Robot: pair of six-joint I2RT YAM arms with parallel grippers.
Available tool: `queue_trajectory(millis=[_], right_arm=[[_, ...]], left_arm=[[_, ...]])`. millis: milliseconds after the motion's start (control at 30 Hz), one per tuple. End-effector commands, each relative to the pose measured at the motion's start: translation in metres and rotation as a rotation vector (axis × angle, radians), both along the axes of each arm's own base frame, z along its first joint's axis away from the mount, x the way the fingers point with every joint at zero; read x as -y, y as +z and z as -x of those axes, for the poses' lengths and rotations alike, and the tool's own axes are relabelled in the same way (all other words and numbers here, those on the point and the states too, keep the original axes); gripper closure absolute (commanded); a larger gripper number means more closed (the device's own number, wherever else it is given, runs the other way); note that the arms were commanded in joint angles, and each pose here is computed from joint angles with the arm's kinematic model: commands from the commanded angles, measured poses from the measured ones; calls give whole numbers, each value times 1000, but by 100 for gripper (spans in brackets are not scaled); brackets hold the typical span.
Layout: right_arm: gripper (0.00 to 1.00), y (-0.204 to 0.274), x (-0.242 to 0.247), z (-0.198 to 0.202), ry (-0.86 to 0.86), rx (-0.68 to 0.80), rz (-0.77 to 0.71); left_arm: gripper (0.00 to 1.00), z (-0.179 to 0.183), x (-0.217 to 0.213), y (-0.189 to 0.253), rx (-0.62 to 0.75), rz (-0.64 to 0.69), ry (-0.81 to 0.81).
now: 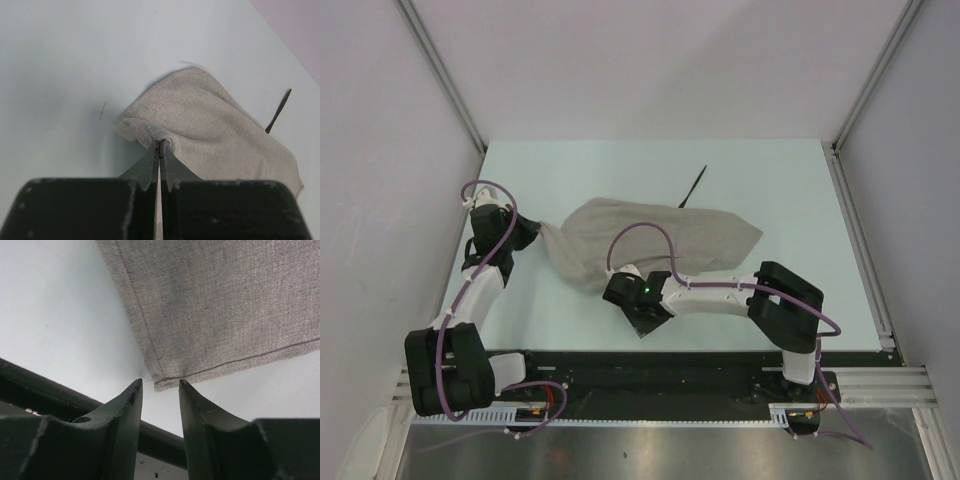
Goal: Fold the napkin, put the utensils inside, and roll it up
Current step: Flatten the napkin out
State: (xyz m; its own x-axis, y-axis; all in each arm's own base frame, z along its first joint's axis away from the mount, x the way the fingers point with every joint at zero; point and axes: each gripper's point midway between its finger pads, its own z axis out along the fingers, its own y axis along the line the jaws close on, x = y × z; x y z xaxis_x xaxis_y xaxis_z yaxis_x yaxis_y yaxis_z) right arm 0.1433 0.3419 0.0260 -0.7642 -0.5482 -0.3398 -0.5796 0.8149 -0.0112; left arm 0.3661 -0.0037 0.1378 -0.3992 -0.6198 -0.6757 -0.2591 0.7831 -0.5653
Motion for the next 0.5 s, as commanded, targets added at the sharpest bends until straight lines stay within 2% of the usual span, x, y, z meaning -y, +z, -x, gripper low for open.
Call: queue_trajectory(millis=[0, 300, 367, 467], right_arm=[[60, -5, 3, -3, 1, -6, 4], [64, -24, 8, 2, -11, -58, -13], [67, -28, 13, 2, -18, -71, -12], [81, -32, 15, 3, -20, -93, -26]], left_arm=[[100, -8, 3, 28, 75, -4, -13], [100, -8, 3, 28, 77, -5, -13], [100, -8, 3, 29, 77, -7, -12], [100, -7, 2, 28, 74, -8, -8]])
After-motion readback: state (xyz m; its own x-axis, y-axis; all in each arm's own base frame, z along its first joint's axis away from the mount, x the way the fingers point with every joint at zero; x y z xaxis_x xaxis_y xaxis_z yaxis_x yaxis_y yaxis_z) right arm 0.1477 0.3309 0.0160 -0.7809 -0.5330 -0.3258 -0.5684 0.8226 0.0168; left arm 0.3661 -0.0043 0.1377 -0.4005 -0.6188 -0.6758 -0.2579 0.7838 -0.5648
